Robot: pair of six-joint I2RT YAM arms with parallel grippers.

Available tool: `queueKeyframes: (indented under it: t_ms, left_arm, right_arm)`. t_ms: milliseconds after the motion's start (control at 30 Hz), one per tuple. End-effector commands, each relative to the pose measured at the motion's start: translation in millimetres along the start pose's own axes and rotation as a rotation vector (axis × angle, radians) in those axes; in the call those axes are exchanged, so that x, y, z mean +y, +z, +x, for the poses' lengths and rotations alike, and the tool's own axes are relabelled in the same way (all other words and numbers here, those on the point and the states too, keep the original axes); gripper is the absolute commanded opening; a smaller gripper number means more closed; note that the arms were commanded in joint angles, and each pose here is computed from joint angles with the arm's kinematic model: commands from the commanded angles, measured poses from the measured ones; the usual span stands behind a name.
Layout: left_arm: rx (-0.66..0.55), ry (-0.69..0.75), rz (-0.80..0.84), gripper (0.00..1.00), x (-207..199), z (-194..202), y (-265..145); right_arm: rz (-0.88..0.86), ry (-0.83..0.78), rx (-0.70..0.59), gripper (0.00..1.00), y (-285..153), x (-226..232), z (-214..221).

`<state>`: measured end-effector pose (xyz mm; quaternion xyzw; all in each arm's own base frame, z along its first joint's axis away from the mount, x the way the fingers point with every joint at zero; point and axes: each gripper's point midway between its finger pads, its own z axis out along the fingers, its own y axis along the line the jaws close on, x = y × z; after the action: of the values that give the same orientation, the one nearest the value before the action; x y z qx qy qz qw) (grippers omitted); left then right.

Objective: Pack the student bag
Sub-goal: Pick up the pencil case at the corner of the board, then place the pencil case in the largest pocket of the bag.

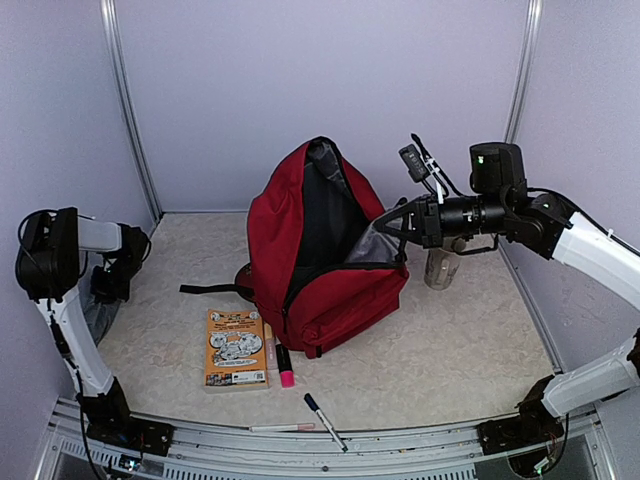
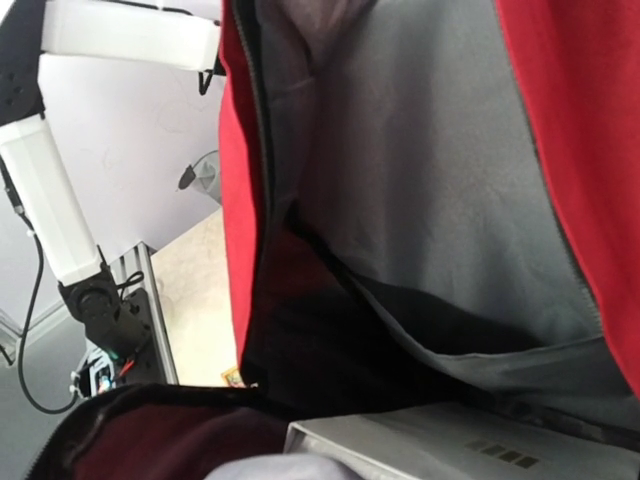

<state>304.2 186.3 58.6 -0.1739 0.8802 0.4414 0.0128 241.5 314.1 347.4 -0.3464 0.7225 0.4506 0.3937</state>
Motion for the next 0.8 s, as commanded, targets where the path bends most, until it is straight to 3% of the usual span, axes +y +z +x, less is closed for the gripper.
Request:
queueKeyframes:
  t_ms: [0,100,200,333,467,567,767]
  left_arm:
    - [-0.201,-0.075,0.066,0.00,-1,-29,-63]
    - [-0.366,-0.169,0.230,0.00,5,-52,-130]
    - [-0.579,-0.307,0.334,0.00,41,-74,-211]
    - [-0.833,-0.352,0.565,0.00,69,-72,-330]
    - [-1.143,-0.344,0.838,0.00,102,-28,-463]
    - [-1.358,-0.318,1.146,0.00,134,26,-547]
    - [-1.600,-0.117,1.690,0.00,163,128,-643]
  right_arm:
    - [-0.023,-0.017,-0.066,0.00,-4,7,-21]
    - [-0.008,-0.001,-0.051,0.00,-2,2,-18]
    - [0.013,0.012,-0.050,0.00,-1,-3,-17]
    - [0.037,0.034,-0.049,0.00,2,-10,-12]
    - [0.057,0.058,-0.054,0.00,6,-17,-10]
    - [0.067,0.073,-0.047,0.00,10,-22,-8]
    - [0.104,0.097,-0.046,0.00,12,-31,-5]
